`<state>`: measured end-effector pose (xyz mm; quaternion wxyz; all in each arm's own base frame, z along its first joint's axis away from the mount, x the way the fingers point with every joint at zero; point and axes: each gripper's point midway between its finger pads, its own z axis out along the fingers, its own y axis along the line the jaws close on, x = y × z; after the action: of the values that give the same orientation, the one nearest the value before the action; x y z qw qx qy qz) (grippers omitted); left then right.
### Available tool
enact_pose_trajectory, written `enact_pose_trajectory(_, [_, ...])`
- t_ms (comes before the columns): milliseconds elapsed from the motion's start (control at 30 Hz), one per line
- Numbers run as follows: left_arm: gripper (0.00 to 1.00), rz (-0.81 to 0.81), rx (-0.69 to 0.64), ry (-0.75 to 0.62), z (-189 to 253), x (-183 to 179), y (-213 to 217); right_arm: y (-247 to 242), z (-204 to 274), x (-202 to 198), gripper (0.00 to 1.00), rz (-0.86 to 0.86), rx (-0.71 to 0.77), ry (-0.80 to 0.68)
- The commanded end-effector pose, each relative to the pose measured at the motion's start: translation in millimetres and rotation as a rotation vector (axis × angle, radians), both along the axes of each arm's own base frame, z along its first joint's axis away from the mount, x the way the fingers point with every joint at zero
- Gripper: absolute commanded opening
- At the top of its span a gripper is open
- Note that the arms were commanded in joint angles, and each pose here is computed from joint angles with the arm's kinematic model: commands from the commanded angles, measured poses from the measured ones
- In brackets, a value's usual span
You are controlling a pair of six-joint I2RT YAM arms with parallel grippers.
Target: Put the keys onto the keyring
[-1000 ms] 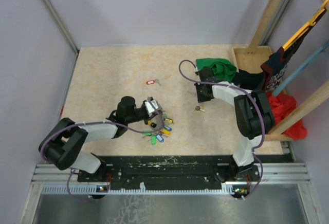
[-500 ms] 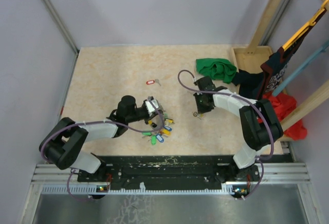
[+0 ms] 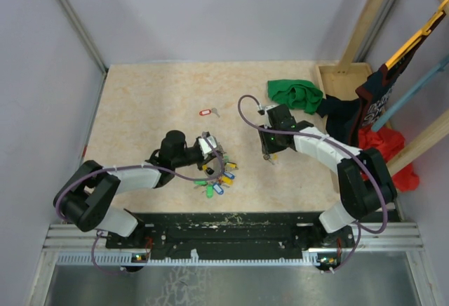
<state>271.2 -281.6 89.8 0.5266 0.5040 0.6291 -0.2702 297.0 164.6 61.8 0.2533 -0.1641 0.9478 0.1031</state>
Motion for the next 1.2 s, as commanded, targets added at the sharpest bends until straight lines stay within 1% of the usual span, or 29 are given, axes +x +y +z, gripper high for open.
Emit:
enact_pose_trajectory(0, [0.0, -0.027, -0.025, -0.012, 10.6, 2.1, -8.3, 11.1, 0.9, 10.7, 0.34, 0.071, 0.028, -0.065])
enact_pose_trajectory(267, [0.0, -0.032, -0.023, -0.007, 9.7, 1.8, -9.2, 12.2, -13.3, 20.0, 0.25, 0.094, 0.001, -0.072])
enact_pose_trajectory(567, [0.0, -0.037, -0.024, -0.002, 9.5, 1.3, -10.0, 13.4, -22.3, 14.8, 0.21, 0.111, -0.002, -0.032])
enact_pose_trajectory(800, [0.0, -0.039, -0.021, 0.002, 8.4, 1.4, -10.6, 14.8, -27.3, 14.7, 0.13, 0.121, -0.007, -0.016])
enact_pose_trajectory(900, [0.0, -0.039, -0.021, 0.004, 8.3, 1.4, -10.6, 15.6, -26.1, 14.4, 0.08, 0.124, -0.009, -0.014])
enact_pose_trajectory(1000, [0.0, -0.041, -0.019, 0.007, 7.8, 1.2, -10.8, 17.4, -23.4, 13.8, 0.0, 0.129, -0.013, -0.006])
enact_pose_trajectory(1100, [0.0, -0.038, -0.019, 0.008, 8.1, 1.3, -10.4, 17.8, -16.8, 14.0, 0.0, 0.126, -0.029, 0.014])
enact_pose_trajectory(1167, [0.0, -0.037, -0.018, 0.007, 8.2, 1.5, -10.2, 15.0, -20.7, 12.1, 0.0, 0.119, -0.063, 0.061])
